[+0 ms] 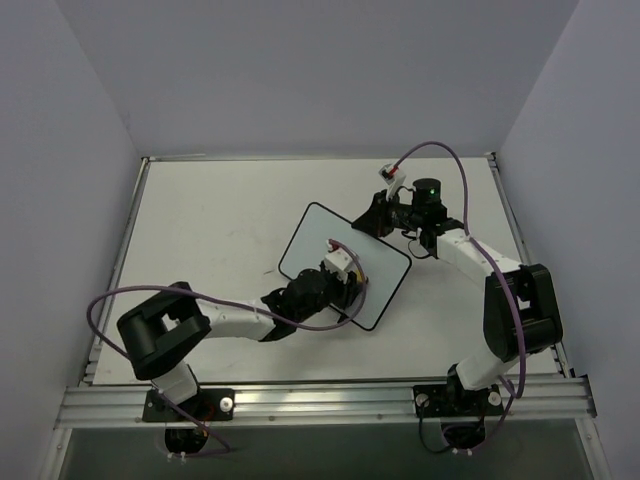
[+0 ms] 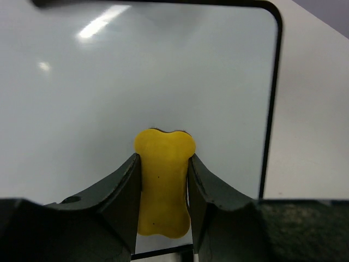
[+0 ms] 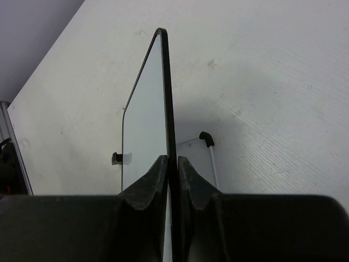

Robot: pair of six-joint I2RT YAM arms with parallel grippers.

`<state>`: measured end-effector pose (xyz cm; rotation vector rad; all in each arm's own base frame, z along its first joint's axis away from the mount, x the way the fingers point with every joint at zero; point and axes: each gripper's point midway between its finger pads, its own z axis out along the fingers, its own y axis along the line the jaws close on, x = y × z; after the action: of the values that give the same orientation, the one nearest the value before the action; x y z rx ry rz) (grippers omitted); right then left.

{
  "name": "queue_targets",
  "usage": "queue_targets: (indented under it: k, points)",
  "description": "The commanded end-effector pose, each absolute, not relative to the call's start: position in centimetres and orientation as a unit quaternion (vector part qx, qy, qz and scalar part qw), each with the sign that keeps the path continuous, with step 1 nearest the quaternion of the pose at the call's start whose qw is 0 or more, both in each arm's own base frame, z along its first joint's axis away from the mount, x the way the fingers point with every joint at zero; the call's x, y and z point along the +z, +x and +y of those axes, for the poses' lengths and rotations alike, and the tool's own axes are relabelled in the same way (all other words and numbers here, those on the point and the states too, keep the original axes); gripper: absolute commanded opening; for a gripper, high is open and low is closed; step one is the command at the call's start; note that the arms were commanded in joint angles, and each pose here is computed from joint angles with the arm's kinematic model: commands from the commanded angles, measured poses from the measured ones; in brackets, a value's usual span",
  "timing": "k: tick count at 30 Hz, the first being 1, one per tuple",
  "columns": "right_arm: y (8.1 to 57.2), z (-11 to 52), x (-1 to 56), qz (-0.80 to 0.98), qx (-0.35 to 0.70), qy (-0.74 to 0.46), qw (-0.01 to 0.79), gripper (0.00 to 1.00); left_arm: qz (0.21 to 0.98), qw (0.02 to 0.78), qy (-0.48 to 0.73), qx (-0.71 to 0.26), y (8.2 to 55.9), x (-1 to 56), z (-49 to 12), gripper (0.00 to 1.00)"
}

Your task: Erase the whiteboard

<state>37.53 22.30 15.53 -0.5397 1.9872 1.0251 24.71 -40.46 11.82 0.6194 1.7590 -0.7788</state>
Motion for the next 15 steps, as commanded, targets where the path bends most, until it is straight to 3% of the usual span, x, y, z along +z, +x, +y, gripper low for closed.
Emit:
queue_targets:
  k: [1, 8, 11, 15]
  points:
    - [35.7, 23.7, 15.8, 0.788, 0.432, -0.224, 0.377, 0.0, 0.737, 0.567, 0.206, -0.307, 27.6, 15.0, -36.9, 0.02]
    - [35.8, 23.7, 15.4, 0.792, 0.429, -0.22, 0.375, 0.0, 0.744, 0.601, 0.142, -0.255, 30.4, 18.4, -31.7, 0.02]
    - [35.9, 23.6, 15.5, 0.792, 0.427, -0.218, 0.377, 0.06, 0.746, 0.616, 0.096, -0.234, 31.3, 20.1, -29.4, 0.02]
    - [35.9, 23.5, 15.5, 0.793, 0.425, -0.216, 0.379, 0.26, 0.755, 0.622, 0.041, -0.204, 32.3, 20.6, -26.6, 0.02]
